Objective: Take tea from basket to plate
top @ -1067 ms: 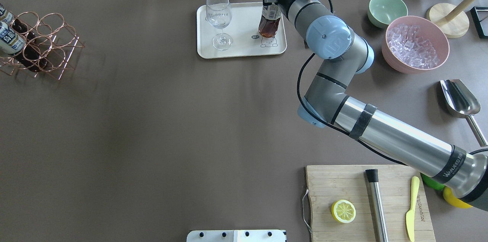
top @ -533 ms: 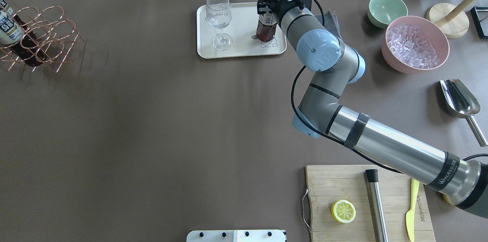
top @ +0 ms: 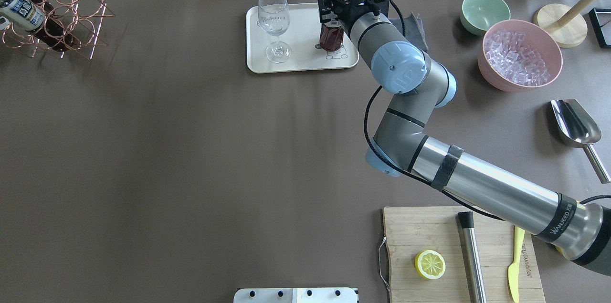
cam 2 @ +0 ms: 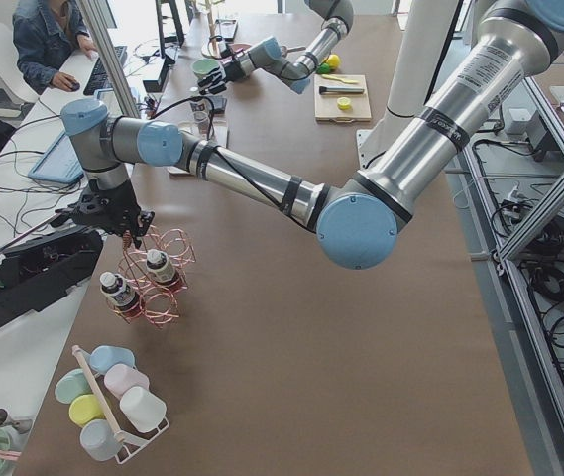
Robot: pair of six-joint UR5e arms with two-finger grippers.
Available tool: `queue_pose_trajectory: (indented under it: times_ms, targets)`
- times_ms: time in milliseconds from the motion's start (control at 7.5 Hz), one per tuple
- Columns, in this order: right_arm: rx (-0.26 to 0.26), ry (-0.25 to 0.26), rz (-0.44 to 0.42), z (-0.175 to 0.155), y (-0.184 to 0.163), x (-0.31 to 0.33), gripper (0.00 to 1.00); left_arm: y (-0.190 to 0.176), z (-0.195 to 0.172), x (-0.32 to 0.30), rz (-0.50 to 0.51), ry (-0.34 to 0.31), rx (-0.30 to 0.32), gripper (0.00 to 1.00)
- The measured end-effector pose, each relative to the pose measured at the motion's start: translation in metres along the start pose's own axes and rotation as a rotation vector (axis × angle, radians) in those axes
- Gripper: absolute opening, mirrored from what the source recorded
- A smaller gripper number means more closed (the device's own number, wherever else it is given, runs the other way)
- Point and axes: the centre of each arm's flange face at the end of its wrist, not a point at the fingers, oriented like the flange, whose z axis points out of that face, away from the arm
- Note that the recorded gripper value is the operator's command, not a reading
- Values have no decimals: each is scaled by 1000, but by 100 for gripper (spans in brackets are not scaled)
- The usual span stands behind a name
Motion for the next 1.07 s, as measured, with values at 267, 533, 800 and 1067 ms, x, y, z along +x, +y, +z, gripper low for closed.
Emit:
queue_pose_trajectory:
  times_ms: [267, 533, 800, 1067]
  targets:
    - [2, -8, 2, -4, -2, 0, 100, -8, 22, 9, 32, 17, 18, 0]
    - [7, -24, 2, -11, -9, 0, 100, -6, 28, 12, 43, 18, 30, 0]
    - [-10, -70, 10, -28, -21, 16, 100, -3, 27, 13, 46, 22, 32, 62]
    - [-77, -131, 11, -47, -27, 50, 100, 3, 18, 10, 55, 33, 28, 98]
